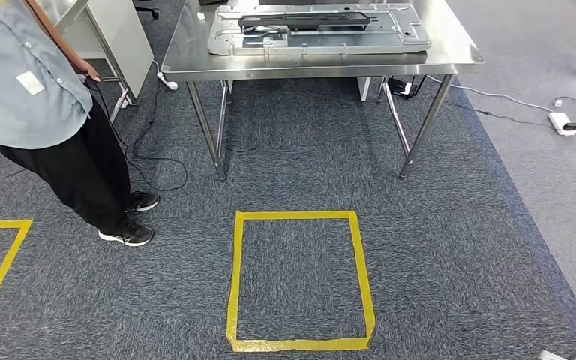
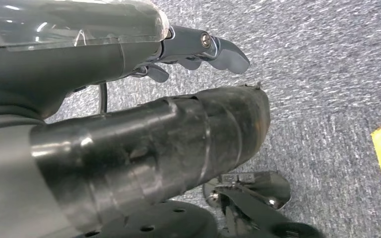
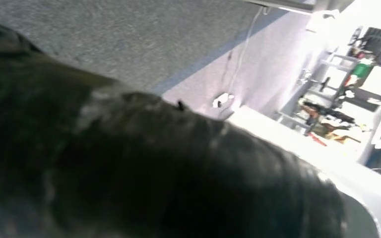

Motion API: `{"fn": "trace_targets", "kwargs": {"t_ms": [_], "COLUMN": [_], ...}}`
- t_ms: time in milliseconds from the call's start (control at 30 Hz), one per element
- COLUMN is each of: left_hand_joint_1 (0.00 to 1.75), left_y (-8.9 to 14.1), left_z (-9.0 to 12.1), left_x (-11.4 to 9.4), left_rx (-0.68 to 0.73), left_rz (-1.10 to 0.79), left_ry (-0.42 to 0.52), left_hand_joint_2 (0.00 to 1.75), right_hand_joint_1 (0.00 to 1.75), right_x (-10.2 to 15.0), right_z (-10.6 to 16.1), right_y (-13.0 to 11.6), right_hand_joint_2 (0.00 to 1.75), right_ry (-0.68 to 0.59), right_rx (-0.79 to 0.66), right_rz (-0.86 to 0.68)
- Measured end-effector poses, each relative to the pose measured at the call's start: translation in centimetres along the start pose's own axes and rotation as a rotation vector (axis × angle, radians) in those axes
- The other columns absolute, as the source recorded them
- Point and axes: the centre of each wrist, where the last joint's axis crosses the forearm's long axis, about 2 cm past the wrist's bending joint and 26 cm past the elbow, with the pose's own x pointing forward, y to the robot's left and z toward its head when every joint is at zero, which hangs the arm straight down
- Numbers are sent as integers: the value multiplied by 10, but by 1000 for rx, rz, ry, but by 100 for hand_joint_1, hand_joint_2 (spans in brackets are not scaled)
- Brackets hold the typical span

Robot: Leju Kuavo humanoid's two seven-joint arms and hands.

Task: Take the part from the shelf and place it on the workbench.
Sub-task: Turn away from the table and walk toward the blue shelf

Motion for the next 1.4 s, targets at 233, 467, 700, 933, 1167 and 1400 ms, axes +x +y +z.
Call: {"fn": "trace_targets", "kwargs": {"t_ms": [233,467,700,933,1167,1400], "left_hand_joint_1": [0,0,0,0,0,0], "left_y": [-2,-4,-5,-5,-3,-4], "left_z": [1,2,1,2,0,2], "left_x": [0,0,2,1,2,0], "left_rx": [-2,-8,-11,-10,-5,-9], "left_rz": [6,12,14,13,13,10], "left_ry": [10,23,23,28,24,24], "left_hand_joint_2": [0,0,0,0,0,0], "right_hand_joint_1": [0,0,0,0,0,0], "right_x": [-54,-120,-145,-133,-120,-116], "right_z": [8,69,145,196,218,223], "right_y": [-24,-66,-60,-32,-11,-4], "right_hand_joint_2": [0,0,0,0,0,0], "right_ry": [197,574,1068,1472,1618,1642], "right_rx": [-26,-153,-267,-222,-89,3], "right_rz": [46,278,400,407,352,324]}}
